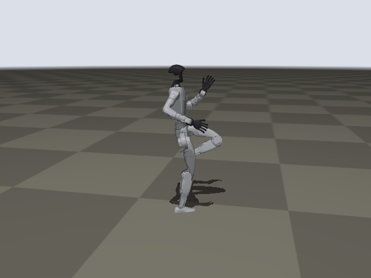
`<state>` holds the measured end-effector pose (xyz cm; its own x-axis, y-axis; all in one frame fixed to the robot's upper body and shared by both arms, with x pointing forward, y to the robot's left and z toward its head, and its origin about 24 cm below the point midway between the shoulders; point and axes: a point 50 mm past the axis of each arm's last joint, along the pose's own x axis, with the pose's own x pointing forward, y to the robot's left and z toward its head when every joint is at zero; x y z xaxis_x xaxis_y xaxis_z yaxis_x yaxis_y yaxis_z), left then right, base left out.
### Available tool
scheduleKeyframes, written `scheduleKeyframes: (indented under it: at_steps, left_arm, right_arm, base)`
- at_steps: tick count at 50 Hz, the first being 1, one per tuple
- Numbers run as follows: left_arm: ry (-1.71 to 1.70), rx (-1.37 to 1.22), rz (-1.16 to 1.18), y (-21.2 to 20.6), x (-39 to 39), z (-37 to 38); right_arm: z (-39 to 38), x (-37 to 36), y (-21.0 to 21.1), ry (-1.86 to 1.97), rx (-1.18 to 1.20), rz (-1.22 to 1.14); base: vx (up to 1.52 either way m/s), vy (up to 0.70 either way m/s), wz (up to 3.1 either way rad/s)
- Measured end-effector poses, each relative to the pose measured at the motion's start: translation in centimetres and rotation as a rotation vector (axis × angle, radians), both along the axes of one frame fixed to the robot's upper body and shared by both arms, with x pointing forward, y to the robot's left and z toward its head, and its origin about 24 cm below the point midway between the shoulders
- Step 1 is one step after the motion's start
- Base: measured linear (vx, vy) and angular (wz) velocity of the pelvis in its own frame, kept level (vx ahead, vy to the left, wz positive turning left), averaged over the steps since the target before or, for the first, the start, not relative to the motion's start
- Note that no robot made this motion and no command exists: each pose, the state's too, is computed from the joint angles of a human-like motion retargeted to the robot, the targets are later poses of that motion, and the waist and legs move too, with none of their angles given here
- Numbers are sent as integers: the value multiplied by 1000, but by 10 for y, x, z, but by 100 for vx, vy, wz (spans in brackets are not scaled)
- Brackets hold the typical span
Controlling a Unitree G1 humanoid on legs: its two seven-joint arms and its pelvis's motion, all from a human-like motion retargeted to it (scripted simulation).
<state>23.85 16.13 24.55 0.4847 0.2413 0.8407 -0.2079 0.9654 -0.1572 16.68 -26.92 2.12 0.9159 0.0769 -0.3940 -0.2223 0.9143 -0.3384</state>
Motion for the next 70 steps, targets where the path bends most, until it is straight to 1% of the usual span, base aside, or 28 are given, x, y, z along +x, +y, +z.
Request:
scheduleKeyframes:
  at_steps: [2,3,5,7,10,12,15,17,19,22,24,26,29,31,34,37,40,42,45,48,50,52,55,59,60,63,65,70]
  left_arm:
    - [298,-138,159,37,0,-66]
    - [451,-209,215,54,-8,-103]
    - [761,-254,313,80,-46,-173]
    - [967,-124,336,92,-82,-205]
    - [1198,96,207,99,-125,-219]
    - [1317,150,223,114,-152,-219]
    - [1486,152,333,140,-196,-213]
    - [1584,151,347,135,-226,-212]
    - [1551,153,283,131,-202,-231]
    - [1373,185,269,119,-147,-231]
    - [1129,193,281,109,-82,-207]
    - [813,207,245,88,-14,-153]
    - [267,272,138,24,38,-38]
    - [-118,254,122,-16,26,33]
    - [-545,79,90,-39,-21,110]
    - [-802,-177,-150,-51,-69,145]
    - [-916,-379,-408,-61,-97,150]
    - [-864,-402,-437,-63,-90,142]
    - [-643,-372,-330,-56,-56,111]
    - [-313,-324,-227,-42,-22,52]
    - [-49,-260,-143,-17,-13,-4]
    - [263,-183,-22,22,-29,-65]
    - [671,-20,146,75,-83,-121]
    - [1011,266,152,110,-124,-136]
    - [1078,296,155,117,-133,-140]
    - [1182,245,290,134,-158,-154]
    - [1208,222,328,132,-157,-169]
    - [1139,236,224,89,-104,-203]
  right_arm:
    - [30,75,25,-284,-108,-7]
    - [61,111,51,-470,-73,-18]
    - [137,144,111,-807,132,47]
    - [214,130,141,-1130,356,128]
    - [283,78,155,-1489,402,247]
    - [303,48,158,-1666,401,257]
    - [300,17,163,-1780,483,262]
    - [279,6,168,-1725,550,272]
    - [267,14,165,-1680,538,215]
    - [230,36,146,-1494,396,69]
    - [196,60,120,-1349,171,-82]
    - [136,81,87,-1082,-17,-242]
    - [55,61,49,-724,-84,-326]
    - [46,28,30,-663,-136,-300]
    - [40,-13,11,-479,-169,-211]
    - [14,-53,-1,-211,-167,-222]
    - [-5,-79,-5,-48,-191,-259]
    - [-7,-75,0,-49,-205,-234]
    - [7,-52,5,-195,-259,-200]
    - [32,1,8,-459,-219,-306]
    - [96,54,18,-808,-129,-349]
    - [190,90,48,-1213,25,-319]
    - [309,61,96,-1739,301,-167]
    - [337,-10,140,-2089,209,138]
    - [334,-19,146,-2118,180,204]
    - [320,-16,145,-2019,299,276]
    - [300,1,134,-1846,331,229]
    - [216,39,85,-1360,121,-33]
  base:
    - [54,-9,-307]
    - [63,-11,-251]
    - [77,-17,-126]
    - [89,-13,-11]
    - [87,5,43]
    - [92,12,-6]
    - [94,19,1]
    - [83,21,96]
    - [68,9,195]
    - [53,-4,284]
    - [27,-19,341]
    - [29,-31,329]
    - [51,-12,300]
    - [51,12,312]
    - [44,12,298]
    - [53,4,407]
    - [57,-12,545]
    - [54,-32,490]
    - [30,-11,280]
    - [14,-12,102]
    - [21,-12,-3]
    - [41,-2,11]
    - [59,12,33]
    - [71,31,89]
    - [72,45,145]
    - [69,45,164]
    - [60,37,203]
    - [46,9,202]
